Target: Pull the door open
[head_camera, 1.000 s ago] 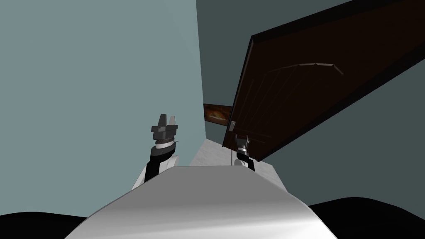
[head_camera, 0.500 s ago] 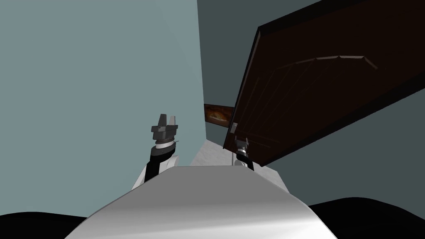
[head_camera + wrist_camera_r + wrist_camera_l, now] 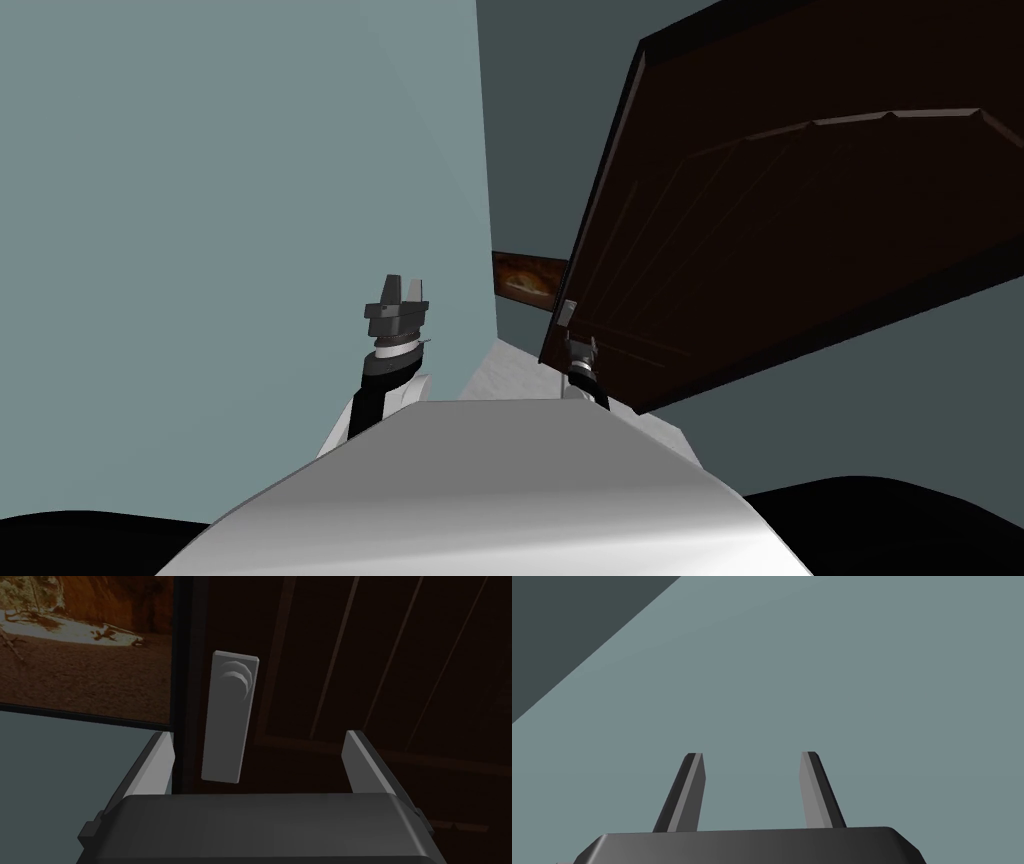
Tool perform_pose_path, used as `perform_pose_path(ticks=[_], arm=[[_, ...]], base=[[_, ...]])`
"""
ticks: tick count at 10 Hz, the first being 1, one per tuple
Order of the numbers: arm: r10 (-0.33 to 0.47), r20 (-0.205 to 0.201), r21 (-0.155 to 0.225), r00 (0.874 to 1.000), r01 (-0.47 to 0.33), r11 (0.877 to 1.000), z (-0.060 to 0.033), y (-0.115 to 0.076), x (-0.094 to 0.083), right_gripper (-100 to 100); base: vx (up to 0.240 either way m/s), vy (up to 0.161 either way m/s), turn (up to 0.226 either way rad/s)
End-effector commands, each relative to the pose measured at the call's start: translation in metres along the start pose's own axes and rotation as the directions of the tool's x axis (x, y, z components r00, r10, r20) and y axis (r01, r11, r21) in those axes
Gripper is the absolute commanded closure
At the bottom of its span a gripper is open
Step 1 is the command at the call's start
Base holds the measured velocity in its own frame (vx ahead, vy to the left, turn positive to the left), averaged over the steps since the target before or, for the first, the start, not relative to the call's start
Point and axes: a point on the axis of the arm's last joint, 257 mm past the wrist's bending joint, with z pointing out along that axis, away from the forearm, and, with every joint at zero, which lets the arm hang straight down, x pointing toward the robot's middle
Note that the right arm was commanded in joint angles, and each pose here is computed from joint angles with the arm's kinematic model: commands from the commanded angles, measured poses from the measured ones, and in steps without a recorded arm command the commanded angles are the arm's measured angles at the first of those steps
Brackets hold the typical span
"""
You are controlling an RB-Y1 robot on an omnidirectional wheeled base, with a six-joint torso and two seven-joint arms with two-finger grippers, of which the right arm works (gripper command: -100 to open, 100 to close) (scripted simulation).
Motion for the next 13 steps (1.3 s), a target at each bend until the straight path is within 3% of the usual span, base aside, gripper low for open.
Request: perform_pose_path(ticks=[1,5,8,9,13], arm=[[0.028,0.025,-0.005,0.999,-0.028,1.0,-0.0006,0.002,-0.011,-100],[0.098,0.086,-0.022,0.991,-0.097,0.995,-0.0043,0.003,-0.035,-100],[0.156,0.136,-0.042,0.978,-0.151,0.988,-0.0084,0.004,-0.056,-100],[0.143,0.126,-0.037,0.982,-0.139,0.99,-0.0075,0.005,-0.051,-100],[0.145,0.136,-0.15,0.98,-0.125,0.981,-0.0128,0.059,-0.066,-100]], base=[[0.087,-0.044,0.053],[0.096,-0.042,0.055],[0.153,-0.073,0.057],[0.064,-0.037,0.016],[0.039,-0.059,0.262]])
